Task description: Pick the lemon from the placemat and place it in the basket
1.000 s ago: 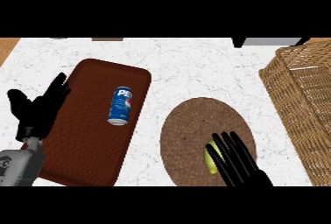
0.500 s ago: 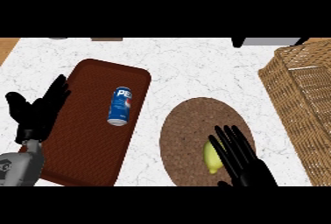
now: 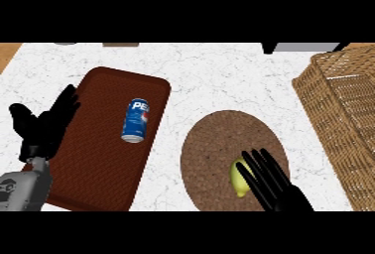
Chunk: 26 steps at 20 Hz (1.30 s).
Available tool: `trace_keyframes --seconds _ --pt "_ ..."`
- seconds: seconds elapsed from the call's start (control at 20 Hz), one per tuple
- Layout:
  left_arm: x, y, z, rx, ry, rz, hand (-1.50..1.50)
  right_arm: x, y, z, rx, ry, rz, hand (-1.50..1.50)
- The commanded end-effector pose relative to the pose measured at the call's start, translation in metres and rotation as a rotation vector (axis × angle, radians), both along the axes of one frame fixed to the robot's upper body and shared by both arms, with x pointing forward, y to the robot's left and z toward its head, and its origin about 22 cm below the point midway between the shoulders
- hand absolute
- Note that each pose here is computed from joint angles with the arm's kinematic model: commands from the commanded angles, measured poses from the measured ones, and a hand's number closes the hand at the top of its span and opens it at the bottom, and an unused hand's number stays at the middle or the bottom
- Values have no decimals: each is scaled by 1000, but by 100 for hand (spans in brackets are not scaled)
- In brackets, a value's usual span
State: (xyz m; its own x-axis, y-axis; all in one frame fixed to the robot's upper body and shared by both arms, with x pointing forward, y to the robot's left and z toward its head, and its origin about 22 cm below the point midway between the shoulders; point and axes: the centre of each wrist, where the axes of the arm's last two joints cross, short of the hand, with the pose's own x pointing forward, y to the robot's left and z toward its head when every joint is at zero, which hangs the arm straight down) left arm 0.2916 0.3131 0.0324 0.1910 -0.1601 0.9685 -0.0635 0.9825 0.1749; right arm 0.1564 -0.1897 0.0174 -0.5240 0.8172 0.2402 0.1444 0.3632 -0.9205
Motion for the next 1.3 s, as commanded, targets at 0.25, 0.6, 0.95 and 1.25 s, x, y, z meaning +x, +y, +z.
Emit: trace_keyframes --seconds 0.25,0.6,0.95,1.25 --pt "-15 5 10 -3 -17 8 0 7 2 -22 -40 -9 -54 -150" --pt "-3 6 -12 -1 -5 6 0 14 -2 -29 -82 -14 -81 -150" --pt "-10 15 -13 5 -17 -3 0 33 7 -46 -211 -32 -82 150" --pt "0 19 -3 8 -12 16 0 43 30 -46 -228 -49 -68 150"
